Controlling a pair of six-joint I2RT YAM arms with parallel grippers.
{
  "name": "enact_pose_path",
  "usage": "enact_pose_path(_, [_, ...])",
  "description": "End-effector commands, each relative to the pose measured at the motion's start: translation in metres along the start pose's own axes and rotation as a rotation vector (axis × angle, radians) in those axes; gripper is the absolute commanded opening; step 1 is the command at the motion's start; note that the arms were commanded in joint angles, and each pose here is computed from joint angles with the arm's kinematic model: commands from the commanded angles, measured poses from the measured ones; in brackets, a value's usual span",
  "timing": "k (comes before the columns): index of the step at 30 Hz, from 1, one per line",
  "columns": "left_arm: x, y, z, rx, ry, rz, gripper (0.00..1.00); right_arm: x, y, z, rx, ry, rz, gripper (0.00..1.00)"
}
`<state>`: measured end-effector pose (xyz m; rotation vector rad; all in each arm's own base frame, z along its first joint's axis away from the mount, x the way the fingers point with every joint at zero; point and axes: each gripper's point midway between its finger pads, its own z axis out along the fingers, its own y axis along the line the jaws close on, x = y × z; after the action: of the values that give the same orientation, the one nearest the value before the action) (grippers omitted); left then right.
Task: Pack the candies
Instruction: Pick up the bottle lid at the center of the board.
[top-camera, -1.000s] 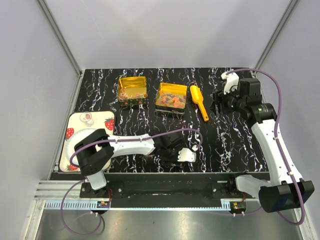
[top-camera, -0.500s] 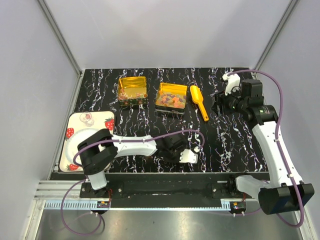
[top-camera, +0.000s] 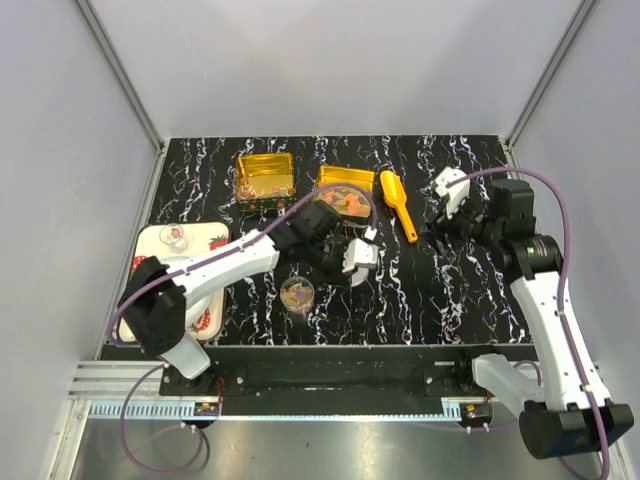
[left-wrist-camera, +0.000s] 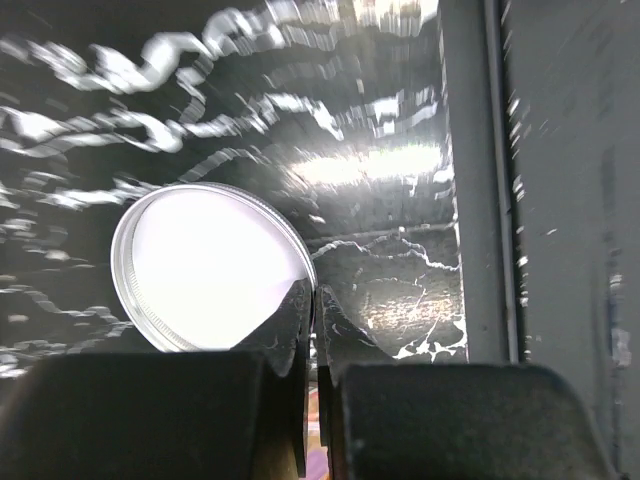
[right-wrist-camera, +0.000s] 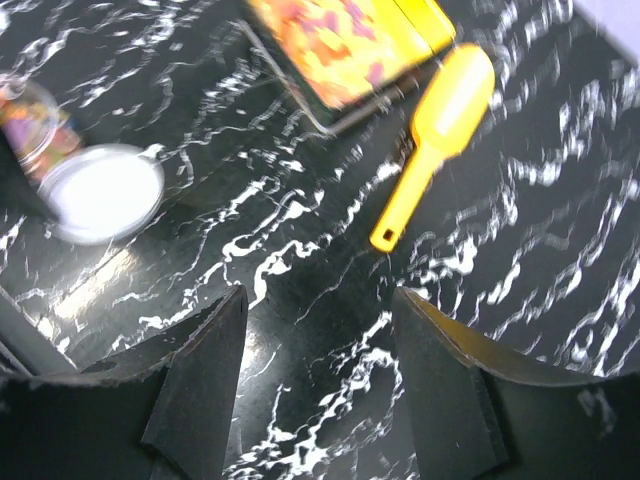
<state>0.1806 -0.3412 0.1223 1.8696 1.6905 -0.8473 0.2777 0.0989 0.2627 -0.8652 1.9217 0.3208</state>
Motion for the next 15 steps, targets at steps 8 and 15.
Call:
enact_pose_path(8, [-0.067,-0.031,-0.066,0.309,-0.296,-0.034,0.00,-0.015,0.073,-0.019,-0.386,-0.226,-0.345,0.67])
enact_pose_path(15, [-0.080,-0.037,-0.083,0.442,-0.381,-0.103,0.00,-0.021,0.090,-0.012,-0.527,-0.341,-0.460,0.67])
